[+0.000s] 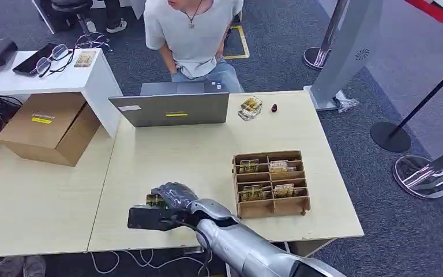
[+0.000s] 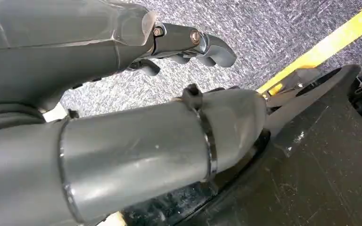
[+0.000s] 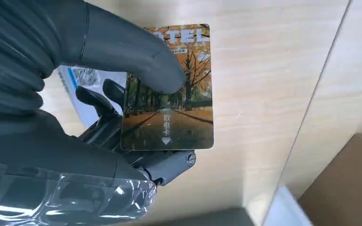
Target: Pass the card to the sensor for recognition and then transmit it.
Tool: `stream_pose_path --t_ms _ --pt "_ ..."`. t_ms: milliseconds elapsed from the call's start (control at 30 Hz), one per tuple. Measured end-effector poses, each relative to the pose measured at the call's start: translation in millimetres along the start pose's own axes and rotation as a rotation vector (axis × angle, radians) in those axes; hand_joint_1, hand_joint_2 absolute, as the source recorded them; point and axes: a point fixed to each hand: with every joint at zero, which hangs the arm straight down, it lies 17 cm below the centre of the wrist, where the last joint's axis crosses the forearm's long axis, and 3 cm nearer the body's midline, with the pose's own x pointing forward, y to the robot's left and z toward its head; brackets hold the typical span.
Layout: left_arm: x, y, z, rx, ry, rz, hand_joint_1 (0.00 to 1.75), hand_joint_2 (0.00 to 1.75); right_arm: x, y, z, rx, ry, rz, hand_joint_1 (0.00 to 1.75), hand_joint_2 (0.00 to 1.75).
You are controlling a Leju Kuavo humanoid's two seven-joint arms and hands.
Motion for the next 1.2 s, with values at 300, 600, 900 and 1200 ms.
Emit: stream_pose_path --t_ms 300,600,900,1200 --pt "2 -2 0 -0.002 0.003 -0.002 0.0 0.0 -7 -18 -2 -0.089 0.034 0.034 1.75 1.75" --pt "4 -3 0 -0.006 0.007 -0.002 0.0 0.0 -19 -13 0 -0.075 0.079 0.087 1.75 1.75" --pt "6 -4 0 -0.008 0.006 -0.001 0.0 0.0 -26 -7 2 -0.057 0.114 0.15 1.75 1.75" --pt "8 -6 0 -0.012 0.006 0.003 0.0 0.0 -29 -12 1 -0.08 0.145 0.212 1.75 1.75"
